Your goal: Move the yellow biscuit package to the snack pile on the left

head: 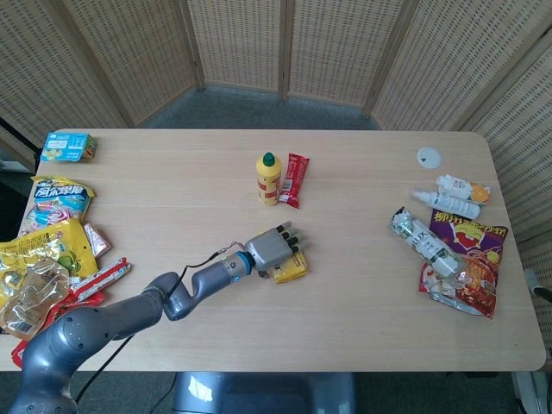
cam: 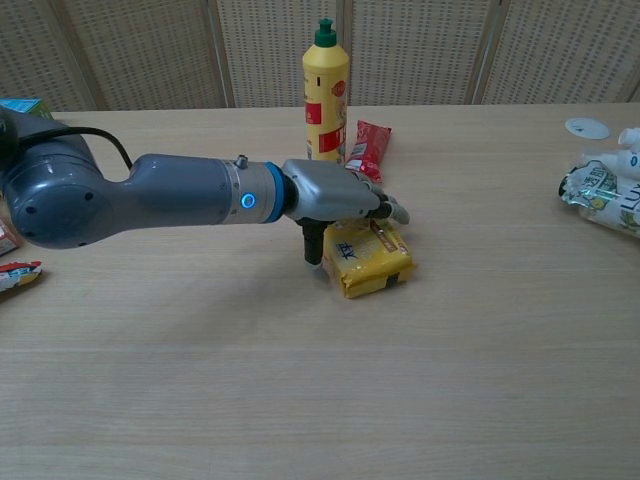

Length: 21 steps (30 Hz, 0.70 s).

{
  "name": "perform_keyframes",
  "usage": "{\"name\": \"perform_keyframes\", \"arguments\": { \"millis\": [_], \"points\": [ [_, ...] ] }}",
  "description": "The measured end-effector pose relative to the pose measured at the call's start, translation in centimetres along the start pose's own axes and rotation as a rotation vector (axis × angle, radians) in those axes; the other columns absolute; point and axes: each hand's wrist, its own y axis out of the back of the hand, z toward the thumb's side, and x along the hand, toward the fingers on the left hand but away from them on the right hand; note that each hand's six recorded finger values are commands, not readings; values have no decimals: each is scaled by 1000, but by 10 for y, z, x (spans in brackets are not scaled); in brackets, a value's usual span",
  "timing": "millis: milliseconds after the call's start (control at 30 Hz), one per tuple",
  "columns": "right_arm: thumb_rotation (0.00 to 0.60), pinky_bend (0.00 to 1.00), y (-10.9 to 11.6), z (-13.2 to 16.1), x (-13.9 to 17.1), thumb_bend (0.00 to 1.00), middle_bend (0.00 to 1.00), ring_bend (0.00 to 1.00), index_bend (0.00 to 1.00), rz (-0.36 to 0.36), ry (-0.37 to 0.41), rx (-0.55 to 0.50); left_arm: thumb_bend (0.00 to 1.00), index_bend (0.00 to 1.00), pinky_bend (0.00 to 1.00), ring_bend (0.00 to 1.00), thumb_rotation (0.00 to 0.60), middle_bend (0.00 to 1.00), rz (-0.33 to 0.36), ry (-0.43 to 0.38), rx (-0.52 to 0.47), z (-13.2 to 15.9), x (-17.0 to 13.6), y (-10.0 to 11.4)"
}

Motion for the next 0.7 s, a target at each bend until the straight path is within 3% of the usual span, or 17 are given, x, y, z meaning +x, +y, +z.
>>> {"name": "perform_keyframes", "arguments": {
  "millis": [133, 300, 433, 700],
  "points": [
    [600, 0, 1, 1, 0, 271, 0, 0, 0, -3, 5, -6, 249, 515, 265, 455, 600, 502, 15, 11, -20, -5, -5, -2],
    [600, 0, 0, 3, -1, 272, 0, 0, 0, -8, 12, -16, 270, 634, 517, 668, 600, 676, 0, 26, -47, -11, -11, -6],
    [600, 0, 1, 4, -1, 271, 0, 0, 0, -10, 13, -18, 271, 624, 580, 723, 600, 724, 12, 33, -73, -13, -16, -5],
    [600, 0, -7, 11, -2, 272, 0, 0, 0, 10, 30, -34, 268, 591, 568, 709, 600, 702, 114, 49, -149, -27, -39, 20]
  ]
}}
